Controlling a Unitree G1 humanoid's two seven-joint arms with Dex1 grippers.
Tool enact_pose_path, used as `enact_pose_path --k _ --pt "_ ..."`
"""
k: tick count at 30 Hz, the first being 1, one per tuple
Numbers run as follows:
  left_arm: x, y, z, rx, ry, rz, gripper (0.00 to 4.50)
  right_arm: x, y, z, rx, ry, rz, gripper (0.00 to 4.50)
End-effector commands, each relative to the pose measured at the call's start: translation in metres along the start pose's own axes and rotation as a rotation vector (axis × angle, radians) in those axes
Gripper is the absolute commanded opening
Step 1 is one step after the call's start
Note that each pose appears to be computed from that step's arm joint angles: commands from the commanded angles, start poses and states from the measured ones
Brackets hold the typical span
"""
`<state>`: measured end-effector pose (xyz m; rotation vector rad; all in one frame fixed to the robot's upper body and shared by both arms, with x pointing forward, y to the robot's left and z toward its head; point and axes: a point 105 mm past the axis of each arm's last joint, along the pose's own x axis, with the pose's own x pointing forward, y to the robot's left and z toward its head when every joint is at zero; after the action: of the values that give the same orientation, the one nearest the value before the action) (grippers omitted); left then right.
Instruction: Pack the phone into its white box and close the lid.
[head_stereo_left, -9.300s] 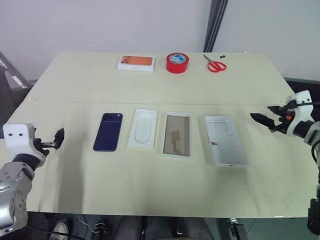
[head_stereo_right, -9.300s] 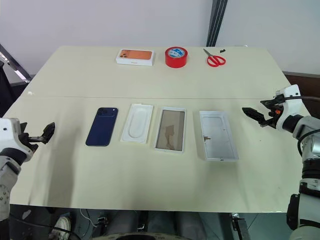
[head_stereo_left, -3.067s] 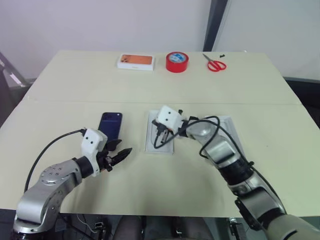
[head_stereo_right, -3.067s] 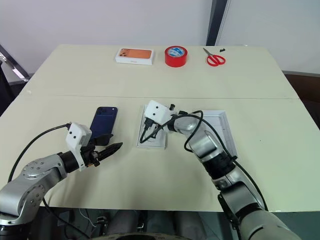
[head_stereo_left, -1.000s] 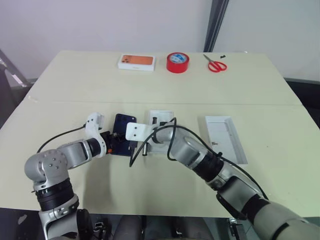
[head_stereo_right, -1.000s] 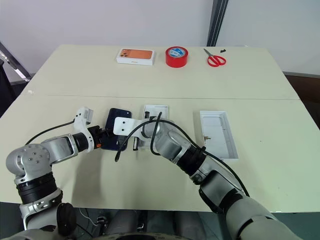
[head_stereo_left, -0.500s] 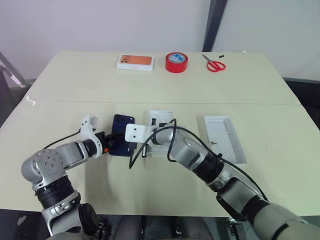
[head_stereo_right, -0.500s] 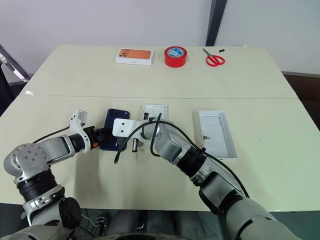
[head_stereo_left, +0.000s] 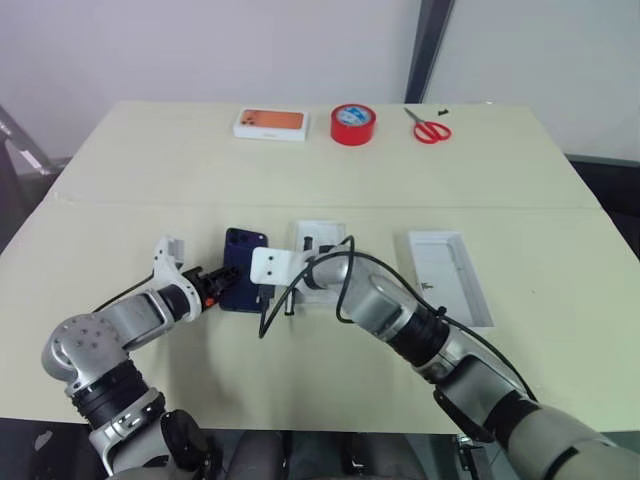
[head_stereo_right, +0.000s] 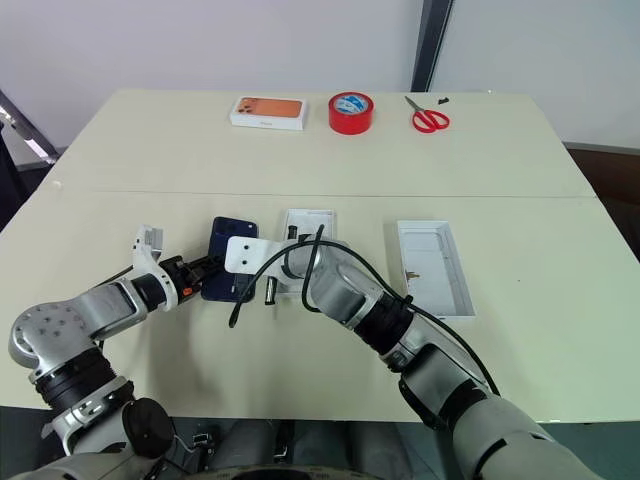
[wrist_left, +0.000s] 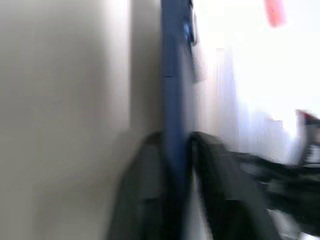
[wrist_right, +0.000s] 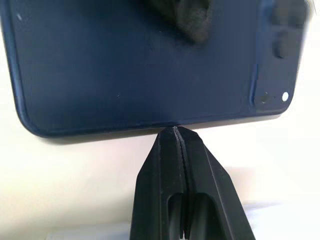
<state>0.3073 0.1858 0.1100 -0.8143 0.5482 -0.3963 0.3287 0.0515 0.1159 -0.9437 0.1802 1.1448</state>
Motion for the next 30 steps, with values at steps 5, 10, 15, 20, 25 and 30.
enact_pose_path --k 5,10,15,20,25,30 --pt "-0.006 0.002 0.008 -0.071 -0.057 -0.010 0.04 -0.040 -0.014 0.030 -0.019 -0.147 -0.027 0.00" --pt "-0.007 -0.005 0.019 -0.092 -0.101 -0.038 0.04 -0.062 -0.020 0.035 0.003 -0.207 -0.029 0.00" --pt "0.004 -0.043 0.022 -0.032 -0.116 -0.143 0.04 -0.095 -0.019 0.034 0.024 -0.349 0.015 0.00" --pt "0.034 -0.083 -0.005 0.002 -0.030 -0.214 0.04 -0.120 -0.014 -0.005 0.136 -0.377 0.061 0.00" --pt "0.056 -0.099 -0.027 0.005 0.042 -0.204 0.04 -0.132 -0.013 -0.037 0.204 -0.333 0.038 0.00" --pt "0.071 -0.105 -0.041 0.027 0.099 -0.198 0.04 -0.136 -0.015 -0.048 0.236 -0.305 -0.005 0.00"
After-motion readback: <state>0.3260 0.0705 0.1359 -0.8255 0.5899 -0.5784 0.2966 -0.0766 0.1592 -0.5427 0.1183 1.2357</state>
